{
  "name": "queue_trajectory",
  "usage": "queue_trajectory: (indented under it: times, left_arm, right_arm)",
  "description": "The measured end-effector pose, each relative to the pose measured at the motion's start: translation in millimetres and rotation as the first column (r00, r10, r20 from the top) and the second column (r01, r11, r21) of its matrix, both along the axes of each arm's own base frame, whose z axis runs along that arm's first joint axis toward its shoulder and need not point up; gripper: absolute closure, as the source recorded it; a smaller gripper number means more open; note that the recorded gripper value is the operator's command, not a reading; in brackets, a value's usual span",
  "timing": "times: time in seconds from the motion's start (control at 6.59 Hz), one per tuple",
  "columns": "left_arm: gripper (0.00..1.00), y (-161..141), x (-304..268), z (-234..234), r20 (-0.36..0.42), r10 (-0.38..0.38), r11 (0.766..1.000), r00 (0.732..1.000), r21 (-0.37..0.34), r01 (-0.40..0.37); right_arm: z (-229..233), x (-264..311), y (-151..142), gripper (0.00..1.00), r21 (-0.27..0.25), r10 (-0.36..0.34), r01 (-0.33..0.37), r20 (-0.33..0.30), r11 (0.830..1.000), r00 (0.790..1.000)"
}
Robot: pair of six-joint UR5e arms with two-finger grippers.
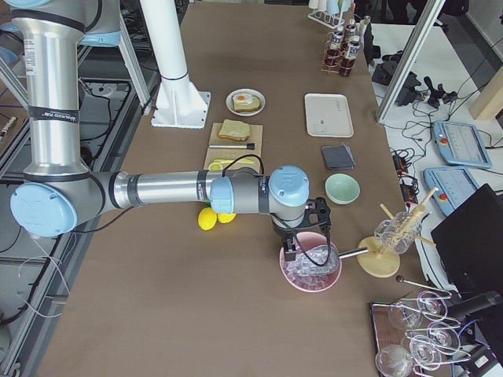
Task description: Make sandwich and place on tray
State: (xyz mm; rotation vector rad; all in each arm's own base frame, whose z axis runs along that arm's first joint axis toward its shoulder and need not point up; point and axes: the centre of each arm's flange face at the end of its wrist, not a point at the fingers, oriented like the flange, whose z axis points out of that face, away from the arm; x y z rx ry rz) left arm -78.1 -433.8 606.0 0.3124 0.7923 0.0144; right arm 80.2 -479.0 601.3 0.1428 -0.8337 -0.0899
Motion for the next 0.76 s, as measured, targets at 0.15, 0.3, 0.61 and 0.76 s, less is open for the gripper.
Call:
queue_trajectory:
  times: [0.15, 0.3, 0.61, 0.76]
  left_arm:
    - [0.02, 0.7, 0.0, -0.2, 0.0, 0.0, 1.0, 1.0, 0.001, 0.0]
    - [0.02, 1.5, 0.1, 0.2, -0.001, 0.0, 1.0, 1.0, -0.001, 0.0]
    - [0.02, 0.1, 1.2, -2.3, -0.011, 0.004, 1.0, 1.0, 0.001, -0.004]
    - [0.02, -2.1, 3.0, -5.6, -0.025, 0.01, 1.0, 1.0, 0.005, -0.01]
  right_arm:
    - [-0.7, 0.0, 0.0, 0.0, 0.002, -0.001, 0.001, 0.0, 1.0, 1.0]
    - [-1.5, 0.0, 0.0, 0.0, 0.005, -0.002, 0.002, -0.001, 1.0, 1.0]
    - [-12.4, -3.8, -4.3, 0.0, 0.024, -0.006, 0.006, 0.0, 1.0, 1.0]
    - [-26.9, -15.0, -11.4, 0.0, 0.05, -0.026, 0.026, 0.001, 0.998, 1.0]
